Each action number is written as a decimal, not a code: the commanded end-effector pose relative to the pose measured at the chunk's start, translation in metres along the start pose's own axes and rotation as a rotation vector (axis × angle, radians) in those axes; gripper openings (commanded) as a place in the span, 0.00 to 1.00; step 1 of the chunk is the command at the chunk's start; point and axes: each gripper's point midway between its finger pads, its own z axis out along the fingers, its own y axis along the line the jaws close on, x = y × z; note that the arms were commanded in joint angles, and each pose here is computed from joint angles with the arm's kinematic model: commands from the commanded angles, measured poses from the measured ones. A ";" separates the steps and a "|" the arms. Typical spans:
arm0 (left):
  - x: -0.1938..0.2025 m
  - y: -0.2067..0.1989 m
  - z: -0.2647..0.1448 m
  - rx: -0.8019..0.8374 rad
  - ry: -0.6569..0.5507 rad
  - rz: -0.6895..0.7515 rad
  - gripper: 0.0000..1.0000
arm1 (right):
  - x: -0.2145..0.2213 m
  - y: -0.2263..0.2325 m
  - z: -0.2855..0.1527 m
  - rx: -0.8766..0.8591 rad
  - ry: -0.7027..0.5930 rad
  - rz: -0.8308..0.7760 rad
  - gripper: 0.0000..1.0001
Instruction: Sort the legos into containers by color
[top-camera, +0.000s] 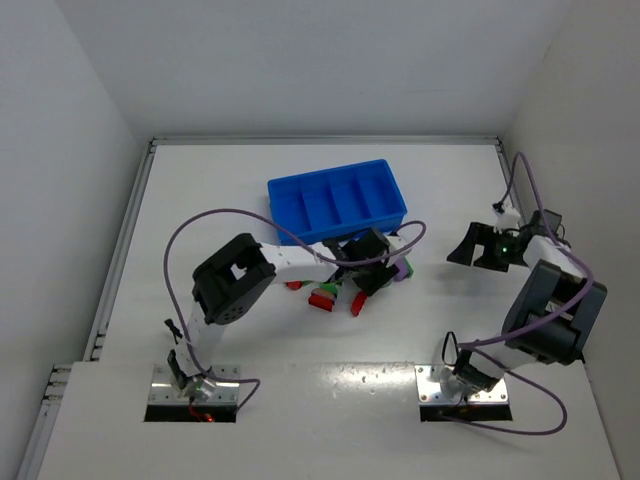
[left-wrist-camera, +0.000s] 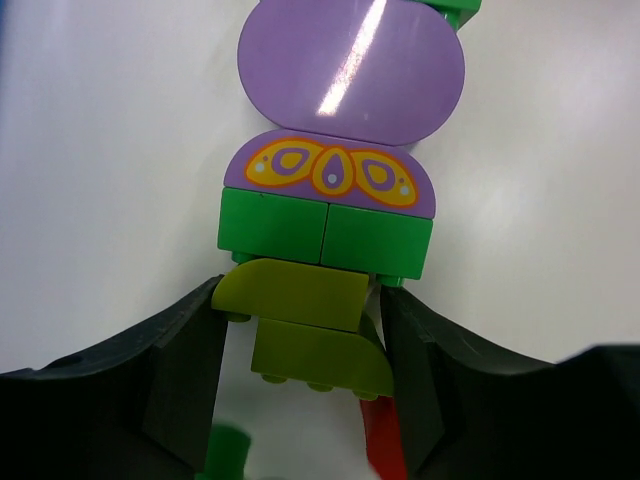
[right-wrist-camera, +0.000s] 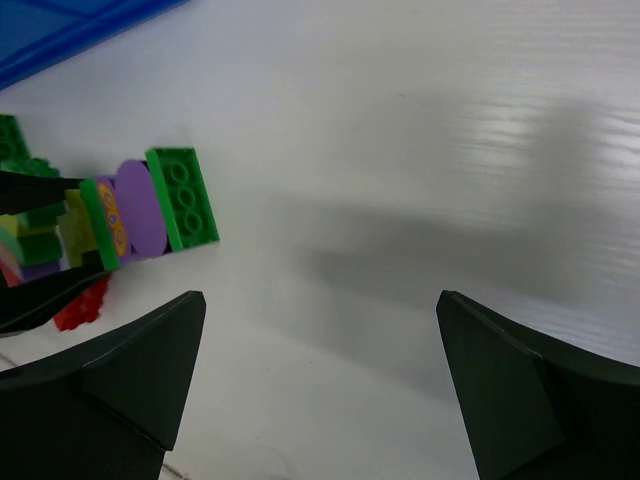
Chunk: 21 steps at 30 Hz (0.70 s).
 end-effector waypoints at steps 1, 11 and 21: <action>0.007 -0.009 -0.034 0.078 0.002 0.106 0.18 | -0.019 0.034 -0.002 -0.130 -0.013 -0.078 1.00; -0.014 0.008 -0.079 -0.034 -0.128 0.140 0.00 | 0.001 0.111 0.024 -0.405 0.161 -0.108 1.00; -0.039 0.007 -0.100 -0.052 -0.228 0.130 0.00 | 0.023 0.134 0.040 -0.541 0.287 -0.073 1.00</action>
